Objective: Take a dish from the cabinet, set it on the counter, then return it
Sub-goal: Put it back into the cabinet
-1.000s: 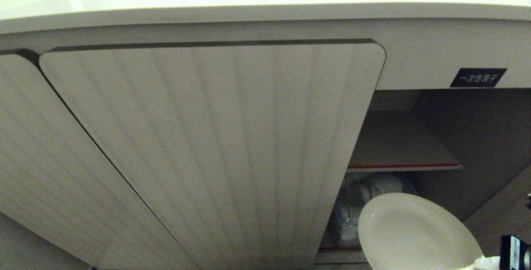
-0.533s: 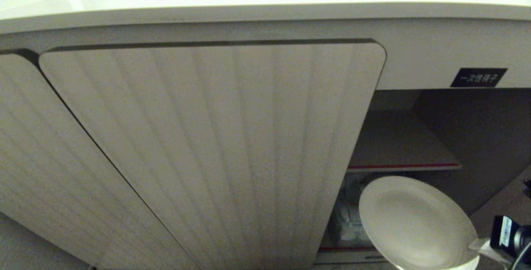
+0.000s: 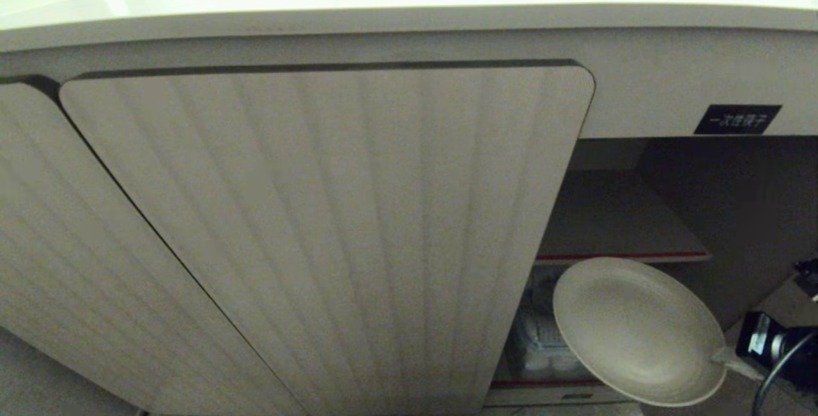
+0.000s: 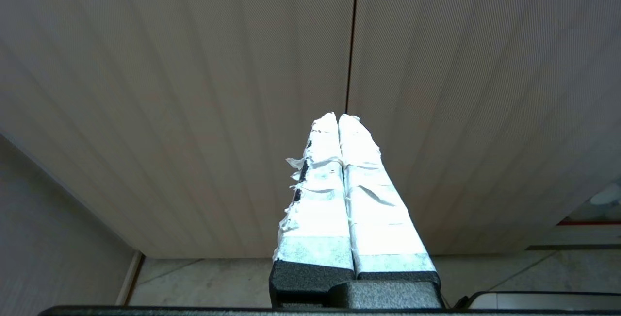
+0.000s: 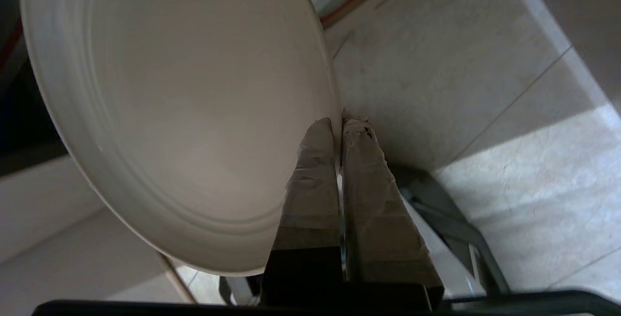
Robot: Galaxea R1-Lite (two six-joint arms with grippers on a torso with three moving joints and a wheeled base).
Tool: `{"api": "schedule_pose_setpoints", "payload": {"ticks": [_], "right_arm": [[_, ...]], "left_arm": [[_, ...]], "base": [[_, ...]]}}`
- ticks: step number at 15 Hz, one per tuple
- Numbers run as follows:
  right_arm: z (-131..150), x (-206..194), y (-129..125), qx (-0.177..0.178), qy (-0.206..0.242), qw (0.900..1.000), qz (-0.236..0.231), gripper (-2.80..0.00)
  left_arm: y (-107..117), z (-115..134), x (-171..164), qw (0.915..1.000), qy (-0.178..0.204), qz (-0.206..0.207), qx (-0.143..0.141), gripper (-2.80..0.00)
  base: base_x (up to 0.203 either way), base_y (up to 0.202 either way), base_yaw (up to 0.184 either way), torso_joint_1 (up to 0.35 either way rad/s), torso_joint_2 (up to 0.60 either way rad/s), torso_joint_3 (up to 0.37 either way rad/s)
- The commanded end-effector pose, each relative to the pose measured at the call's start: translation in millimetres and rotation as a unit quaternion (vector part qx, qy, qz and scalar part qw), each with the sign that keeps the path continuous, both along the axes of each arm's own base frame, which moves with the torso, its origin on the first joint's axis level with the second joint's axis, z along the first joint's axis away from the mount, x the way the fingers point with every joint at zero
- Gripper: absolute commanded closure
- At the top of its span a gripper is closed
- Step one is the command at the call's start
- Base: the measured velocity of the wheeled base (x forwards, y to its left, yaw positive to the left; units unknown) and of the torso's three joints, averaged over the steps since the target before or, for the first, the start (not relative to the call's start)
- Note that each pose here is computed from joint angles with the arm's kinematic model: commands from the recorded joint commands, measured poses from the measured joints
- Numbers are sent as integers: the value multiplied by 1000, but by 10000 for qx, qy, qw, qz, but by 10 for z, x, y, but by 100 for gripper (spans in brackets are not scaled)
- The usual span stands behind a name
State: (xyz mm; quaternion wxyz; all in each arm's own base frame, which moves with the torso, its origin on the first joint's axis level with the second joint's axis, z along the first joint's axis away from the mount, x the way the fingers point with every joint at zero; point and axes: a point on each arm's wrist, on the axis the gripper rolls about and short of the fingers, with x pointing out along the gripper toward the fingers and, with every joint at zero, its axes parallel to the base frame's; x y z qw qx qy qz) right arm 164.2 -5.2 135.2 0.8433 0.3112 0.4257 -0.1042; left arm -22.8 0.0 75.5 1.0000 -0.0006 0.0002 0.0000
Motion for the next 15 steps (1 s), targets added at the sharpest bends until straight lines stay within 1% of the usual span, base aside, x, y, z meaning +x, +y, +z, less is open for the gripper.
{"api": "schedule_pose_setpoints", "payload": {"ticks": [1,3,9,11,14,15], "right_arm": [[-50,79,-15,5,93,9999,-50,0],[-56,141,-35,5,103,9999,-117,0],[-41,398,-64,228,173,9986,-449,0],[-54,483,-71,308,85,9978,-575,0],[-97,556,-79,274,63,9975,-656,0],[-99,588,-81,318,-9,9970,-711,0]], "left_arm": [[0,0,0,10000,-2,0,-1,0],[0,0,0,10000,-2,0,-1,0],[0,0,0,10000,-2,0,-1,0],[0,0,0,10000,-2,0,-5,0],[0,0,0,10000,-2,0,-1,0],[0,0,0,10000,-2,0,-1,0]], "base": [[0,0,0,0,0,0],[0,0,0,0,0,0],[0,0,0,0,0,0],[0,0,0,0,0,0],[0,0,0,0,0,0],[0,0,0,0,0,0]]}}
